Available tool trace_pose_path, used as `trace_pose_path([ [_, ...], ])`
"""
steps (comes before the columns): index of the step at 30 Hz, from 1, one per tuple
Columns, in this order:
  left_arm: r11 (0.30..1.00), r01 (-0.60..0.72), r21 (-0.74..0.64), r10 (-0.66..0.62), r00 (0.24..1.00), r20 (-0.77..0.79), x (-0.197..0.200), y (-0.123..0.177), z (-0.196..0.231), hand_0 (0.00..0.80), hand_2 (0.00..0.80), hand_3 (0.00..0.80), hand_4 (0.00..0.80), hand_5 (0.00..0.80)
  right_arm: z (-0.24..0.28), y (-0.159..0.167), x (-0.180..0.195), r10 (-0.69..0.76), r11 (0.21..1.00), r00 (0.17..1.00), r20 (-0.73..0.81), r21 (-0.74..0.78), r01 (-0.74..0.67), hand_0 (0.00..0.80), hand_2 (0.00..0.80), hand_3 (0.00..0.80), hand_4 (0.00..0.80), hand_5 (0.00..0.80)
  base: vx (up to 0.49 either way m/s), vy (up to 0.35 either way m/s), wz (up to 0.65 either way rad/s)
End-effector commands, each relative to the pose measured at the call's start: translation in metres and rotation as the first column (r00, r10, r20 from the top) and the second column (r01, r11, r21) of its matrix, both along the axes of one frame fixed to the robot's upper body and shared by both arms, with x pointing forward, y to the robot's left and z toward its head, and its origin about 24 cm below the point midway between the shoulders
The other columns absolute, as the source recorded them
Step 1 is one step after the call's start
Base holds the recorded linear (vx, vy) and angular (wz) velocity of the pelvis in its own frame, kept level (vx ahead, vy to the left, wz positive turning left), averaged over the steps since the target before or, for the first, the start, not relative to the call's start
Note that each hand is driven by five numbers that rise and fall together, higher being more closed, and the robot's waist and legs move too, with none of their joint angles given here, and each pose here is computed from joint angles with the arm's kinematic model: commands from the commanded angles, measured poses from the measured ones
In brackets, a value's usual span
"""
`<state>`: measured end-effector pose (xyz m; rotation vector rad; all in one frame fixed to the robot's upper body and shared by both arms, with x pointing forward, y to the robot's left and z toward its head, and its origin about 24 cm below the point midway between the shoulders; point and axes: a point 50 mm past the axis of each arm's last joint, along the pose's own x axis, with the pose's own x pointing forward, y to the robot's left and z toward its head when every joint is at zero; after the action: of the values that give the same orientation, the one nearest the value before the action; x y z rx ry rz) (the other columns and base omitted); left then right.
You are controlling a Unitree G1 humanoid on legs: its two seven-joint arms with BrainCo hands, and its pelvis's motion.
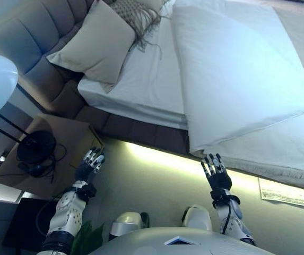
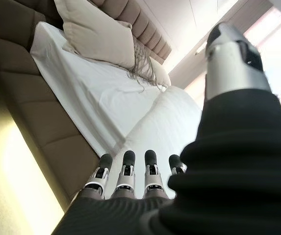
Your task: Make the bed neatly
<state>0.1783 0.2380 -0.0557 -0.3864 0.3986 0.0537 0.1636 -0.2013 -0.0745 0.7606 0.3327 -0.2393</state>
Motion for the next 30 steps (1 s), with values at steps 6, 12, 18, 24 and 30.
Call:
trace_pose_path([
  [6, 1.0, -0.007, 0.025, 0.005, 0.996, 0.087, -0.003, 0.02, 0.016, 0.0, 0.0, 0.0, 0.0, 0.0, 0.003, -0.009, -0.003, 0.028, 1.0, 0.998, 0.049, 0.0, -0.028, 0.0, 0.0, 0.0, 0.0, 0.0, 0.401, -0.28, 0.14],
  [12, 0.998, -0.017, -0.053, 0.019, 0.999, 0.043, -0.022, 0.022, 0.011, 0.0, 0.0, 0.0, 0.0, 0.0, 0.009, -0.014, -0.004, 0.023, 1.0, 1.0, 0.012, -0.007, -0.023, 0.0, 0.0, 0.0, 0.0, 0.0, 0.386, -0.404, 0.34],
  [18, 0.99, 0.053, -0.13, -0.042, 0.996, 0.083, -0.017, -0.007, 0.01, 0.0, 0.0, 0.0, 0.0, 0.0, 0.01, -0.021, 0.004, 0.046, 0.998, 0.999, 0.014, -0.034, -0.045, 0.0, 0.0, 0.0, 0.0, 0.0, 0.225, -0.331, -0.02],
  [24, 0.987, 0.118, -0.111, -0.113, 0.992, 0.048, -0.008, -0.025, 0.003, 0.0, 0.0, 0.0, 0.0, 0.0, 0.011, -0.019, 0.002, 0.062, 0.998, 0.998, 0.027, -0.013, -0.061, 0.0, 0.0, 0.0, 0.0, 0.0, 0.155, -0.18, 0.03],
  [30, 0.988, 0.103, -0.113, -0.099, 0.994, 0.034, -0.005, -0.023, 0.001, 0.0, 0.0, 0.0, 0.0, 0.0, 0.015, -0.024, -0.012, 0.031, 1.0, 0.999, 0.041, -0.008, -0.03, 0.0, 0.0, 0.0, 0.0, 0.0, 0.226, 0.058, 0.19],
])
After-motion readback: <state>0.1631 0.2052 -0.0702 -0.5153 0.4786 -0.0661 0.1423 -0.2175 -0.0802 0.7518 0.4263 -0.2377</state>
